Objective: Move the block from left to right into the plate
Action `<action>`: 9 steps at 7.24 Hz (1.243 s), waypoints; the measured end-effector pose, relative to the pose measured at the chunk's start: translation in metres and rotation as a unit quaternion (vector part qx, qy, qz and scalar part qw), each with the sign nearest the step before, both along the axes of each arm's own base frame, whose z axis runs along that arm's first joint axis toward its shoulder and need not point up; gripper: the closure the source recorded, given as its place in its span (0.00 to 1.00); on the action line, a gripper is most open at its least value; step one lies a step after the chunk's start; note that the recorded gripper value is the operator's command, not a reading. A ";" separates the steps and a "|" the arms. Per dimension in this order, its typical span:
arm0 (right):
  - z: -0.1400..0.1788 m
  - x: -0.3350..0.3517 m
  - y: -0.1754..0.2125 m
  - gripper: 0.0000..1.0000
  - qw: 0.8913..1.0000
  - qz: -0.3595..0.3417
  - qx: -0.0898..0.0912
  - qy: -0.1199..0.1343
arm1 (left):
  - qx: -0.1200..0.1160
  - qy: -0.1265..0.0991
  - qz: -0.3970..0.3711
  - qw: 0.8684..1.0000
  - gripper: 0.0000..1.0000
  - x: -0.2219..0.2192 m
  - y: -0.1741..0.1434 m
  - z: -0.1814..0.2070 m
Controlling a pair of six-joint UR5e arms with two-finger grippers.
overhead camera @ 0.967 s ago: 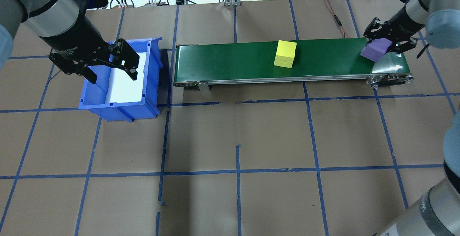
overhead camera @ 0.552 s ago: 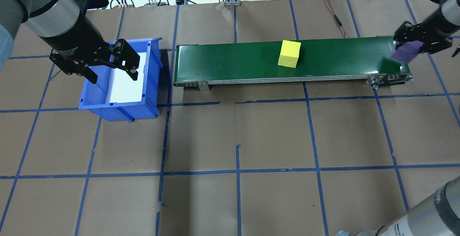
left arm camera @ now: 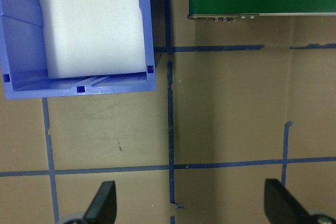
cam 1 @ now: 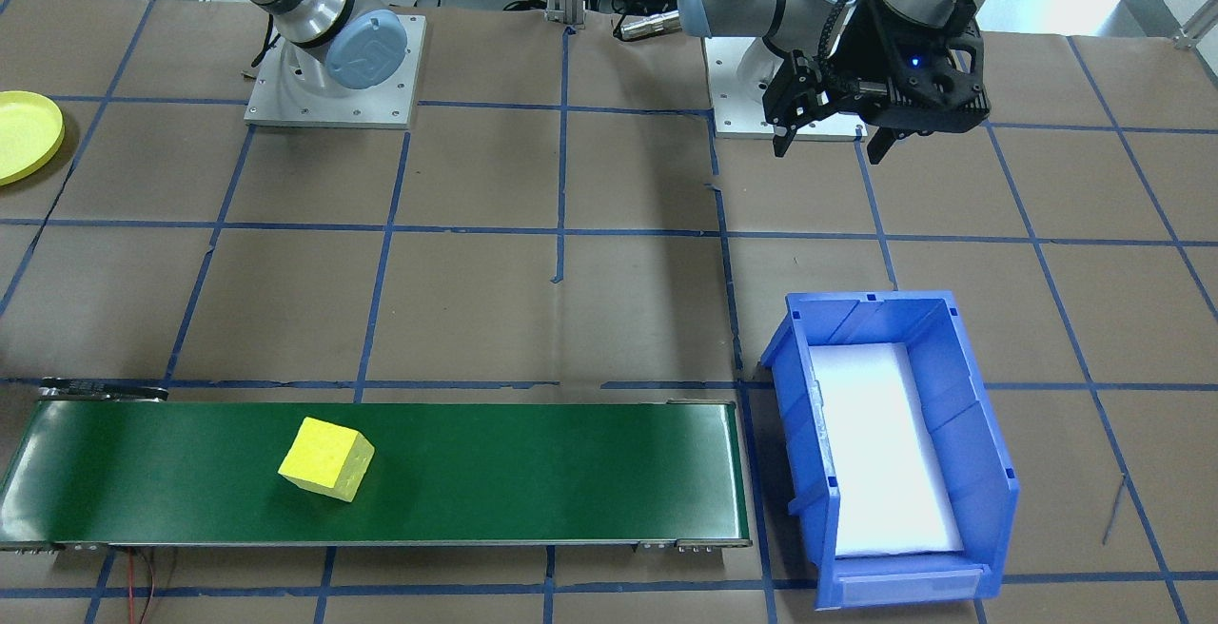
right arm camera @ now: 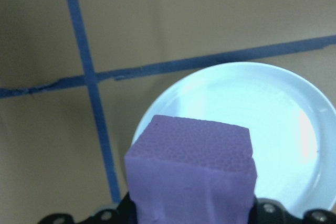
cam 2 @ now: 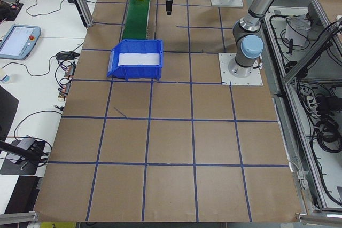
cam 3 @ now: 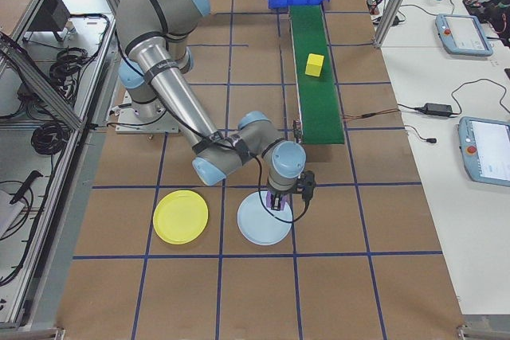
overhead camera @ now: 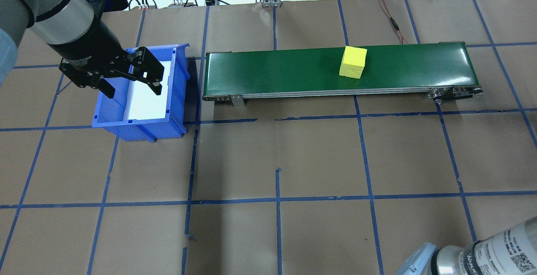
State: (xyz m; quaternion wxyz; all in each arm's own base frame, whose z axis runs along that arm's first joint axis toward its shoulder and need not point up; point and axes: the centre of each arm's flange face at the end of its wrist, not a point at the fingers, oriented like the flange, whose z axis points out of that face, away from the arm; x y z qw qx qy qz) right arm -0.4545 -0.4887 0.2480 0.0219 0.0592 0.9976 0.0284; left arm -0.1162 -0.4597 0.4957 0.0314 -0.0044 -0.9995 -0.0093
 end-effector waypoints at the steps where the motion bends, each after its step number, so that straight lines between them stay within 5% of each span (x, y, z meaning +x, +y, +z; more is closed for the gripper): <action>1: -0.005 -0.019 0.009 0.31 1.000 0.021 0.011 0.005 | 0.001 0.000 0.000 1.000 0.00 0.000 0.000 -0.001; 2: -0.010 -0.027 0.015 0.06 0.999 0.035 0.020 0.006 | 0.001 -0.001 -0.001 1.000 0.00 0.000 0.000 -0.001; 3: -0.015 -0.028 0.017 0.00 0.999 0.044 0.021 0.000 | 0.001 -0.001 -0.003 1.000 0.00 0.000 0.000 -0.001; 6: -0.011 -0.025 0.017 0.00 0.999 0.051 0.007 -0.007 | -0.001 -0.002 -0.002 1.000 0.00 -0.003 0.001 0.001; 9: 0.039 -0.002 0.006 0.00 0.998 0.048 -0.036 0.002 | -0.001 -0.002 0.001 1.000 0.00 -0.004 0.001 0.001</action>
